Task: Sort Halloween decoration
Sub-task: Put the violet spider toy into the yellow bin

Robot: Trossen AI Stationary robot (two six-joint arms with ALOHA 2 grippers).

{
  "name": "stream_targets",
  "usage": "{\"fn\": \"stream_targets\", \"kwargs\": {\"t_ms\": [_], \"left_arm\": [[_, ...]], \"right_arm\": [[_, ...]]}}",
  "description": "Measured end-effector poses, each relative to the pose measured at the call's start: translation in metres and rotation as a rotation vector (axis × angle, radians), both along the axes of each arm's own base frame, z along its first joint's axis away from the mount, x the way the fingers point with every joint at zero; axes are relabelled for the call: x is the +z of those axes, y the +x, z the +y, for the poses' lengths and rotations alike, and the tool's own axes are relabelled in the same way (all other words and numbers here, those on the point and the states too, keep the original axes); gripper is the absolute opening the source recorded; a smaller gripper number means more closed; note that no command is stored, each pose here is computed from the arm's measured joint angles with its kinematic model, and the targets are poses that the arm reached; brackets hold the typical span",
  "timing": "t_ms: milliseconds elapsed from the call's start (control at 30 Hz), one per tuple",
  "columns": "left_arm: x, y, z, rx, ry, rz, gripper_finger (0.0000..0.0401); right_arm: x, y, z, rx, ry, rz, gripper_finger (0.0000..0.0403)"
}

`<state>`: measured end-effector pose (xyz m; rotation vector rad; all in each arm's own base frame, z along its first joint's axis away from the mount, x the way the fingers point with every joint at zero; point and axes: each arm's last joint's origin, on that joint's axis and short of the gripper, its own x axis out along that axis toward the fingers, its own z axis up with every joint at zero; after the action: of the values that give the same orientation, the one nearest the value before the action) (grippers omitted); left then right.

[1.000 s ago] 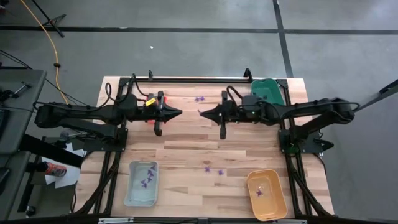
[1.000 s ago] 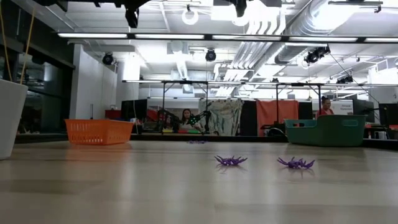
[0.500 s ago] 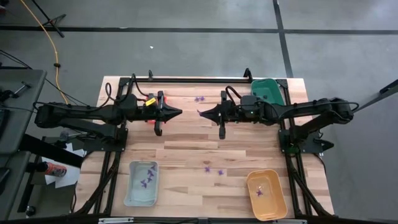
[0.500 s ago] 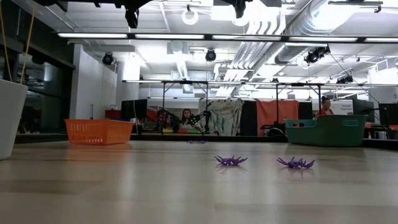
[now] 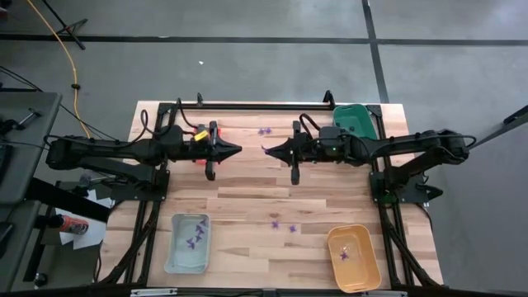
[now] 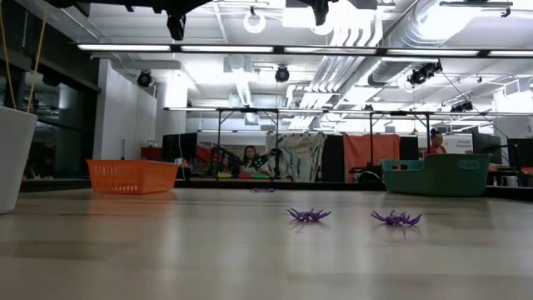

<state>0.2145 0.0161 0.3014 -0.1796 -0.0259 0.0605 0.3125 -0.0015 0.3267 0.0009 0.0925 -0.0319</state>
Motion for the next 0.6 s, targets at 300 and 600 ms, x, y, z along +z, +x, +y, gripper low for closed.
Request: {"fn": "stream_targets", "kwargs": {"t_ms": [300,600], "left_arm": [[-0.004,0.000,0.000,0.000,-0.003,0.036,0.0000],[-0.007,0.000,0.000,0.001,-0.043,0.072,0.0000]], "right_arm": [[-0.025,-0.010,0.032,0.408,0.417,0.351,0.0000],[-0.058,-0.059,0.122,0.566,0.675,0.998,0.0000]]}}
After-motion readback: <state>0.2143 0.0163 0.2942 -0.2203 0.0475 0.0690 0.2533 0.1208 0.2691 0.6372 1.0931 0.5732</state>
